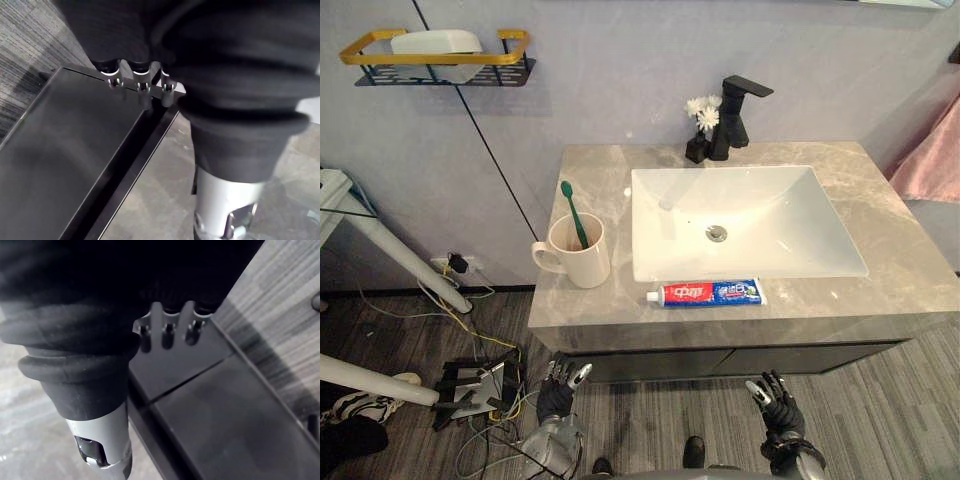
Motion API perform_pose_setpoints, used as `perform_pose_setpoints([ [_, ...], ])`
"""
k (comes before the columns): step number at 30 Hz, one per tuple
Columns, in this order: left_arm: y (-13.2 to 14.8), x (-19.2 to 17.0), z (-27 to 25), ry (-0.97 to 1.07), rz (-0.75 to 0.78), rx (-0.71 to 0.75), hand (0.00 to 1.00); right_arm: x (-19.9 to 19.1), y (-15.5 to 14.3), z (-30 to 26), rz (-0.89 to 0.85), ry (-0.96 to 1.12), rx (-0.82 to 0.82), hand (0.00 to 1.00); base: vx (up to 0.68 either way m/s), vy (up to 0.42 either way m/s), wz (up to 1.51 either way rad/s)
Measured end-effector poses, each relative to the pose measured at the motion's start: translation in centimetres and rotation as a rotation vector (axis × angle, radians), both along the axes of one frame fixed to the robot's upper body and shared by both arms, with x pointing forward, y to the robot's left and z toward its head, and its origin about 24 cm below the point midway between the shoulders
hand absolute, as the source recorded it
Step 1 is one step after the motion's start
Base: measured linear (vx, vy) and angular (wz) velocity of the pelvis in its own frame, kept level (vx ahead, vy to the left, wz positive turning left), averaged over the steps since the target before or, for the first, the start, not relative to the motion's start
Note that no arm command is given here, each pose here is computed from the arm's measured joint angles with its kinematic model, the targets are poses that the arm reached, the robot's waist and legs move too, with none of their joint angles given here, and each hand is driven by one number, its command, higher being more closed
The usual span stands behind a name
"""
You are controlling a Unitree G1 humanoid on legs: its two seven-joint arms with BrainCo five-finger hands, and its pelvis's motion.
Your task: Organize washtable
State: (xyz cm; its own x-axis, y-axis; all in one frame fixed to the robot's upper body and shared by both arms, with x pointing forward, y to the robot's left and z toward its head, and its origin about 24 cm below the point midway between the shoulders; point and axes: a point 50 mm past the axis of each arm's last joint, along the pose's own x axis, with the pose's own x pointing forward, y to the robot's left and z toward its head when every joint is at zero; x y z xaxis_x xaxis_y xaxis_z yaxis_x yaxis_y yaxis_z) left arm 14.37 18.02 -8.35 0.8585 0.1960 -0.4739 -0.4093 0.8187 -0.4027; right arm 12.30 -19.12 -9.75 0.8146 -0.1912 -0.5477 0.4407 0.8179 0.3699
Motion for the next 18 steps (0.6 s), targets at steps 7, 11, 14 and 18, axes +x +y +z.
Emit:
perform_pose_setpoints([
  [7,0.0,0.0,0.0,0.000,0.000,0.001,0.00,-0.1,-0.4,0.0,-0.017,0.002,-0.006,0.00,0.00,0.000,0.00],
  [11,0.1,0.0,0.0,0.008,0.003,0.003,0.00,-0.1,-1.9,0.2,-0.089,-0.004,-0.028,0.00,0.00,0.002,-0.16],
  [14,1.0,-0.5,-0.3,0.051,0.019,0.029,0.00,-1.6,-10.6,2.6,-0.491,-0.035,-0.203,0.00,-0.01,0.024,-0.42],
  [18,1.4,-0.7,-0.2,0.051,0.020,0.052,0.00,-4.2,-15.7,5.8,-0.690,-0.086,-0.369,0.00,-0.01,0.005,-0.07],
])
